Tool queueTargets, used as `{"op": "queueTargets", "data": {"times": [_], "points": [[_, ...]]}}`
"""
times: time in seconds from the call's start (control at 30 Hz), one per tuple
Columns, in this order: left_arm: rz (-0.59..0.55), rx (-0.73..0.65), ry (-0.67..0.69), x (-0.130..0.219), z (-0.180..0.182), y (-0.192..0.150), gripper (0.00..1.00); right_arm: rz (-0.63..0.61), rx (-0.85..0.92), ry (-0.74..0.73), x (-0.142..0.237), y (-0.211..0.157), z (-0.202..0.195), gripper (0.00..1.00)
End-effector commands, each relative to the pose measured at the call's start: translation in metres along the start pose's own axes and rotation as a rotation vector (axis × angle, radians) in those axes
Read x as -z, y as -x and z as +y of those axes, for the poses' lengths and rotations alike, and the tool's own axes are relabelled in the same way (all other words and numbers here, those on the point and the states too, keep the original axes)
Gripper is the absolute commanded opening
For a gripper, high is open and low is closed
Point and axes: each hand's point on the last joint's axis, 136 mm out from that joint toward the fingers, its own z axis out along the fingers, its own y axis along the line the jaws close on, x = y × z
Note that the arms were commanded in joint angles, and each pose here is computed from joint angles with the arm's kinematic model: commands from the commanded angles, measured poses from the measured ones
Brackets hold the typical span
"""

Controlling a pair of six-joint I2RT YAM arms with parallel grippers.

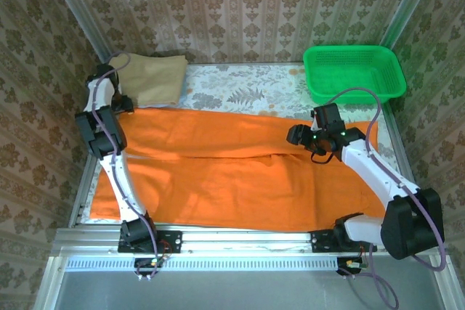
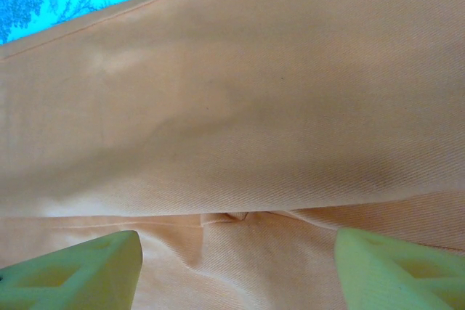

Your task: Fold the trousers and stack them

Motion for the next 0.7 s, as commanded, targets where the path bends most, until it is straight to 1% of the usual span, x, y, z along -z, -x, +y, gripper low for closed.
{"op": "queueTargets", "data": {"times": [0.0,0.07,0.13,0.2,0.23,0.33,0.37,0.4,0.5,0.67], "points": [[0.086,-0.024,-0.007,-0.015,-0.011,-0.020,0.51,-0.035,0.016,0.023,0.014,0.011,0.008,0.72],[0.086,-0.038,0.003,-0.015,-0.013,-0.021,0.42,-0.033,0.017,0.021,0.014,0.011,0.007,0.72],[0.084,-0.038,0.010,-0.014,-0.012,-0.022,0.37,-0.034,0.018,0.015,0.014,0.011,0.005,0.72],[0.077,-0.036,0.014,-0.011,-0.011,-0.022,0.28,-0.033,0.016,0.006,0.013,0.010,0.002,0.72],[0.070,-0.035,0.016,-0.009,-0.010,-0.022,0.26,-0.034,0.013,0.007,0.013,0.011,0.001,0.72],[0.056,-0.033,0.033,-0.004,-0.006,-0.020,0.10,-0.033,0.006,0.004,0.011,0.011,-0.003,0.72],[0.055,-0.032,0.037,-0.002,-0.005,-0.020,0.02,-0.034,0.007,0.003,0.011,0.012,-0.003,0.72],[0.050,-0.031,0.040,0.001,-0.004,-0.020,0.00,-0.036,0.006,0.000,0.012,0.013,-0.005,0.72],[0.027,-0.027,0.047,0.013,-0.003,-0.019,0.00,-0.046,-0.004,-0.008,0.014,0.018,-0.009,0.72],[-0.062,0.008,0.114,0.054,0.004,-0.021,0.00,-0.097,-0.054,-0.034,0.023,0.037,-0.024,0.72]]}}
